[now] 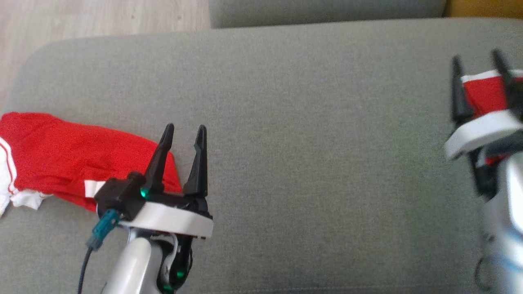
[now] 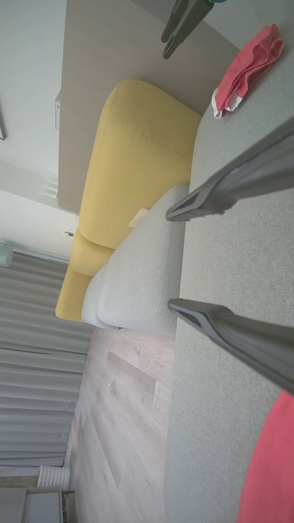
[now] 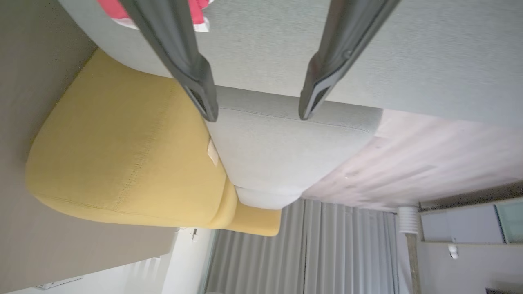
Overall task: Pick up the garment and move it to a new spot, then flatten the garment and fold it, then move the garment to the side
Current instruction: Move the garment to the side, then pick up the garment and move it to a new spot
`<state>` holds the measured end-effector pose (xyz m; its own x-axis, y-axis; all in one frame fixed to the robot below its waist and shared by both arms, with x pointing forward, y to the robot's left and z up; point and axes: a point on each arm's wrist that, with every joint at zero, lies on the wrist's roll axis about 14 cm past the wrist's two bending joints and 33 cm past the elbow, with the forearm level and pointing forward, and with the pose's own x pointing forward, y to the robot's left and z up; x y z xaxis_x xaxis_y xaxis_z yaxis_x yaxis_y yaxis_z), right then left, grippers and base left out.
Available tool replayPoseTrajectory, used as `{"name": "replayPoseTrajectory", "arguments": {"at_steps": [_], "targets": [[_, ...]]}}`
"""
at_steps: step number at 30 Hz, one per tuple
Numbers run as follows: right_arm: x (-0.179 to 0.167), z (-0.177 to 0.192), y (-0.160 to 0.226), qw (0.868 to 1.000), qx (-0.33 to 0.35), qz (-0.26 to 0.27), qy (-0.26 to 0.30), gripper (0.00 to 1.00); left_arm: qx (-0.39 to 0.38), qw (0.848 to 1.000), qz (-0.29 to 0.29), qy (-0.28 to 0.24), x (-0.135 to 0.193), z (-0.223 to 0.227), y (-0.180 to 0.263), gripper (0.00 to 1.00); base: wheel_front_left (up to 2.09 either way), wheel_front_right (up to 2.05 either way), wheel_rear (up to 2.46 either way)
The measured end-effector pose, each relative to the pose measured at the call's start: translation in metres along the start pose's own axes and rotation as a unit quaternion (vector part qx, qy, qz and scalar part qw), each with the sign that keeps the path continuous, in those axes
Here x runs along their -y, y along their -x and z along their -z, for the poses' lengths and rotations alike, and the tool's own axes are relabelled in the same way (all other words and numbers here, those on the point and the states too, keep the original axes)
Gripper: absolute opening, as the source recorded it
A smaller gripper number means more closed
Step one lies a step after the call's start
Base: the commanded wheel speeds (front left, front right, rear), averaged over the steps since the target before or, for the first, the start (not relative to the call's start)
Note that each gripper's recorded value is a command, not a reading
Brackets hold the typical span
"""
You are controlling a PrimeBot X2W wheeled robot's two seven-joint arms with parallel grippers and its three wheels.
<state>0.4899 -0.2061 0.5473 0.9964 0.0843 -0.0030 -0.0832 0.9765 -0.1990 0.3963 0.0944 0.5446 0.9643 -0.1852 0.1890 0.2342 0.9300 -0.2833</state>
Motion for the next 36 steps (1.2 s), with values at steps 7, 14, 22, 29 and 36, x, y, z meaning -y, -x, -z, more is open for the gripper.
{"name": "replayPoseTrajectory", "arguments": {"at_steps": [7, 14, 22, 29, 36], "targets": [[-0.067, 0.001, 0.042, 0.994, 0.018, -0.048, -0.098, 1.0, 0.006, 1.0, -0.015, -0.003, -0.001, -0.008, 0.025, 1.0, 0.0, 0.0, 0.0], [-0.08, 0.022, 0.081, 0.988, 0.007, -0.05, -0.149, 1.0, 0.007, 1.0, -0.022, -0.002, -0.001, -0.01, 0.042, 1.0, 0.0, 0.0, 0.0], [-0.09, 0.028, 0.097, 0.982, 0.011, -0.056, -0.181, 1.0, 0.006, 0.999, -0.032, -0.002, -0.005, -0.01, 0.051, 1.0, 0.0, 0.0, 0.0], [-0.092, 0.025, 0.096, 0.981, 0.019, -0.057, -0.182, 1.0, 0.011, 0.999, -0.033, -0.002, -0.006, -0.014, 0.052, 1.0, 0.0, 0.0, 0.0], [-0.094, 0.025, 0.095, 0.981, 0.023, -0.061, -0.183, 1.0, 0.012, 0.999, -0.037, -0.003, -0.008, -0.014, 0.053, 1.0, 0.0, 0.0, 0.0]]}}
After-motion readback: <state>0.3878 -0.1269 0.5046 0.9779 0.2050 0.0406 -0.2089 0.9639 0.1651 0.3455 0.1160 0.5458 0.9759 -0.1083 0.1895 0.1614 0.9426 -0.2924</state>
